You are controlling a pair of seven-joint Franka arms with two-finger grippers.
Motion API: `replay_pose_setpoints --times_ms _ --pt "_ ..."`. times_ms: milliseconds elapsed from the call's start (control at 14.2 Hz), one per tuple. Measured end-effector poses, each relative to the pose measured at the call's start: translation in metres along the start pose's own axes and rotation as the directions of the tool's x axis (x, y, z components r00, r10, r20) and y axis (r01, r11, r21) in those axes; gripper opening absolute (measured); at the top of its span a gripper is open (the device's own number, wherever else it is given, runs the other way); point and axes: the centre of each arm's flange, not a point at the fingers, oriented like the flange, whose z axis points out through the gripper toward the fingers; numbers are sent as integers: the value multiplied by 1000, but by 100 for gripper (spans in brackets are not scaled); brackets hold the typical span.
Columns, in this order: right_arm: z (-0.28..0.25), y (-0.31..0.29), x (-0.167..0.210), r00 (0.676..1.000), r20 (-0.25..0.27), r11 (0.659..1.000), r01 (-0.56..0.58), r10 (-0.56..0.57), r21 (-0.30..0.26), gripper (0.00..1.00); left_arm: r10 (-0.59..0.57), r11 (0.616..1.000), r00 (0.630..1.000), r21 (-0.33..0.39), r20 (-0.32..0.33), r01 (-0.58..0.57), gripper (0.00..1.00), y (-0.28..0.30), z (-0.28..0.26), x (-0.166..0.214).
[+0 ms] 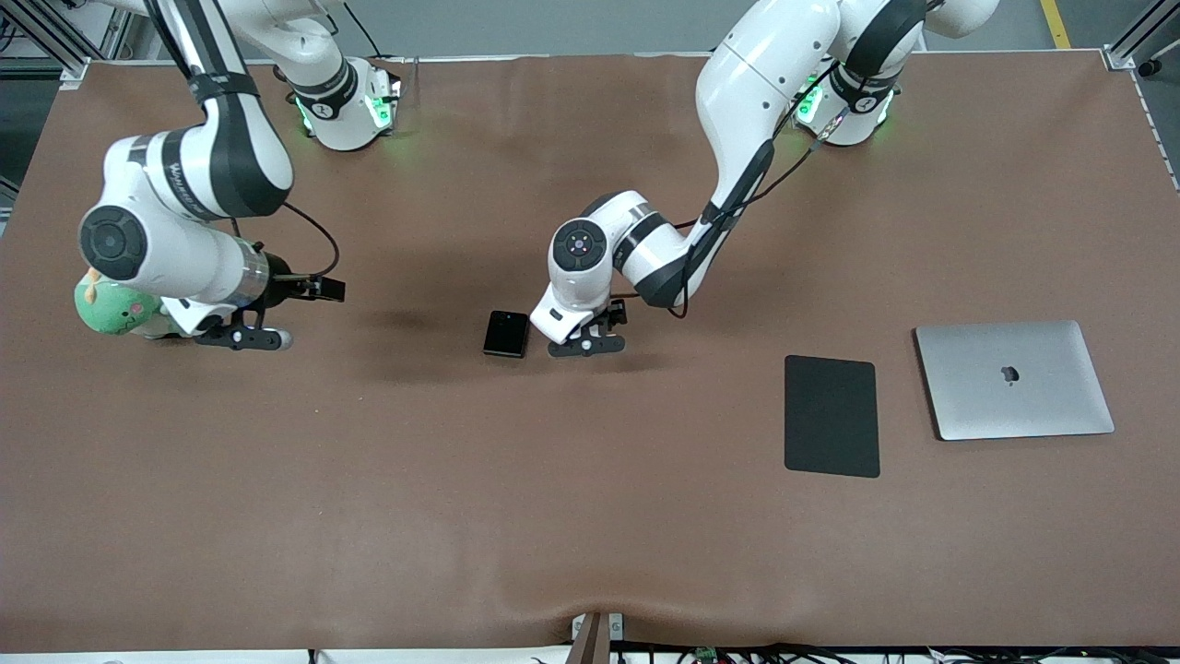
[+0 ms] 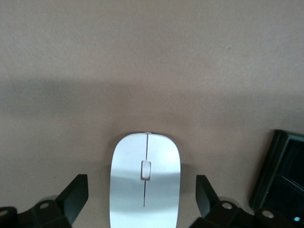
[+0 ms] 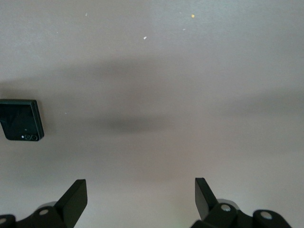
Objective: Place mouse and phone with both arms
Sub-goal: 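Close the left gripper on the mouse while the right gripper grasps the phone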
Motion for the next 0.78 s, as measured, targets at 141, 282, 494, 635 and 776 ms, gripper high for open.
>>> replay_pose_setpoints --times_ms 141,282,494,635,776 --pt "11 -6 -4 1000 2 1000 7 -7 -5 100 5 1000 1000 6 5 -5 100 1 6 -4" --pt "14 -14 -6 1000 1 1000 -7 7 -9 100 10 1000 1000 10 8 -10 81 3 10 -7" --pt "22 -42 -12 998 -43 999 -37 37 -10 100 10 1000 1000 2 2 -10 60 5 7 -6" --pt "34 -59 -17 997 -61 999 -42 41 -13 100 5 1000 1000 -13 -12 -5 60 6 -2 0" --pt "46 -73 -19 996 -72 998 -54 53 -17 100 -8 999 999 -38 -37 6 60 6 -22 12"
